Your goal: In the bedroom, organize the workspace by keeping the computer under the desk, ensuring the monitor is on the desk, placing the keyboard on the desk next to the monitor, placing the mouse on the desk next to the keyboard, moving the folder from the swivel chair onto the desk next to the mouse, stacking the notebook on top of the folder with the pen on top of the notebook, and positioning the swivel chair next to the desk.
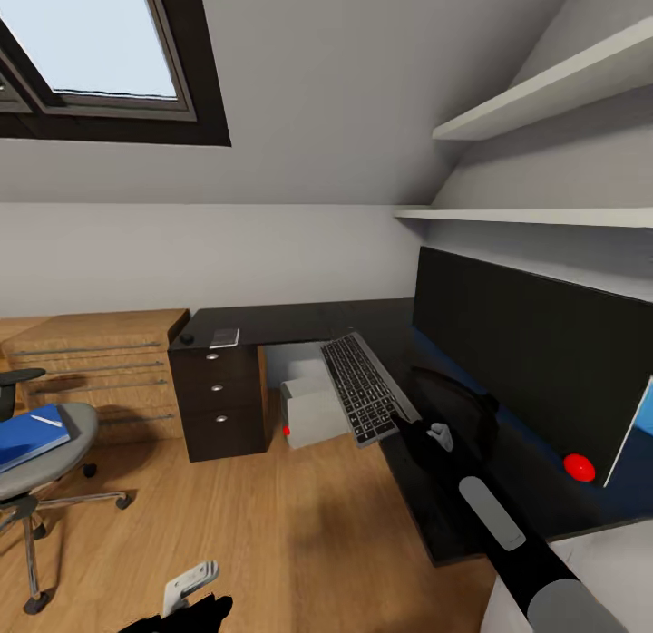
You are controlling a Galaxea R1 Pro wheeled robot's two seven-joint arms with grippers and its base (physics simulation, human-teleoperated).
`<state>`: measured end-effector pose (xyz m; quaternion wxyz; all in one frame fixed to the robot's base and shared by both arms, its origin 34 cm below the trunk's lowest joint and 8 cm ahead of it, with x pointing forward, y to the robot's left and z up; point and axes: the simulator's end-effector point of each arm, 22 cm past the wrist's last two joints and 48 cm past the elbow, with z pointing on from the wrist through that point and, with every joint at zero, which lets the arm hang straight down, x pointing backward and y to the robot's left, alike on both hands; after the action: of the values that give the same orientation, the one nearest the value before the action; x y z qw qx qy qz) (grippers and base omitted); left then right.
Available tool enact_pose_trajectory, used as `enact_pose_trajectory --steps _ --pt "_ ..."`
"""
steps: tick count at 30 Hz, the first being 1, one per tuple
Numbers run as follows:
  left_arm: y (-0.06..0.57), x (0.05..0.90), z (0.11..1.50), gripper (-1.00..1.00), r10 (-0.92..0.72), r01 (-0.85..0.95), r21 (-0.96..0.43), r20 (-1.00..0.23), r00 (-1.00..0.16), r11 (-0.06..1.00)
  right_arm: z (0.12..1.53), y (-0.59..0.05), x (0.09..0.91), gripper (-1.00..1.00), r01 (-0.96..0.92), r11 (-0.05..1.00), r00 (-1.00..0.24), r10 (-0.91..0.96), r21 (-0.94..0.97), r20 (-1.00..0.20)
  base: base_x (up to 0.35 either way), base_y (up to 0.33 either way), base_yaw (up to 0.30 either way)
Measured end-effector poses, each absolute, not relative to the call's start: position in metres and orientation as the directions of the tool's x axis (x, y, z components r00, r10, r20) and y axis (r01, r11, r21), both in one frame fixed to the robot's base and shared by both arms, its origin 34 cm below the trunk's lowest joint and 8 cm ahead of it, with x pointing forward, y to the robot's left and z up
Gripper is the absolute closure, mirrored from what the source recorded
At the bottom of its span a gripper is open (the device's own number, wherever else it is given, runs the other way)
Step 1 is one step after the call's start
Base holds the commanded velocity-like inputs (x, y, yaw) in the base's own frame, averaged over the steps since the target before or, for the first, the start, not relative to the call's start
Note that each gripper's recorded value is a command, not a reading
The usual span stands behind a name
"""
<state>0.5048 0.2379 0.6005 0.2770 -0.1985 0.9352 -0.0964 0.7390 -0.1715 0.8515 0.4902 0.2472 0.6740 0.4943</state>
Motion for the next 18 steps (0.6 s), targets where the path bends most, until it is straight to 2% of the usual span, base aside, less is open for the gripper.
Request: enact_pose_trajectory --steps 8,11,18 --pt "0.2391 0.5047 0.6003 -1.00 -0.425 -0.319 -0.289 -0.480 -0.767 0.903 0.8500 -0.1715 0.7388 1.00 -0.148 0.388 -0.399 0.818 0.910 -0.414 -0.229 -0.259 0.000" --pt "0.2391 0.5047 0.6005 -1.00 -0.425 -0.319 -0.289 -0.480 -0.767 0.903 0.8500 -0.1718 0.7387 1.00 -0.148 0.389 -0.399 0.818 0.910 -0.414 -0.113 -0.252 0.000" --pt "0.2388 0.5046 0.6007 -1.00 -0.425 -0.319 -0.290 -0.480 -0.767 0.902 0.8419 -0.1745 0.7384 1.00 -0.131 0.392 -0.399 0.820 0.911 -0.411 -0.019 -0.062 0.000"
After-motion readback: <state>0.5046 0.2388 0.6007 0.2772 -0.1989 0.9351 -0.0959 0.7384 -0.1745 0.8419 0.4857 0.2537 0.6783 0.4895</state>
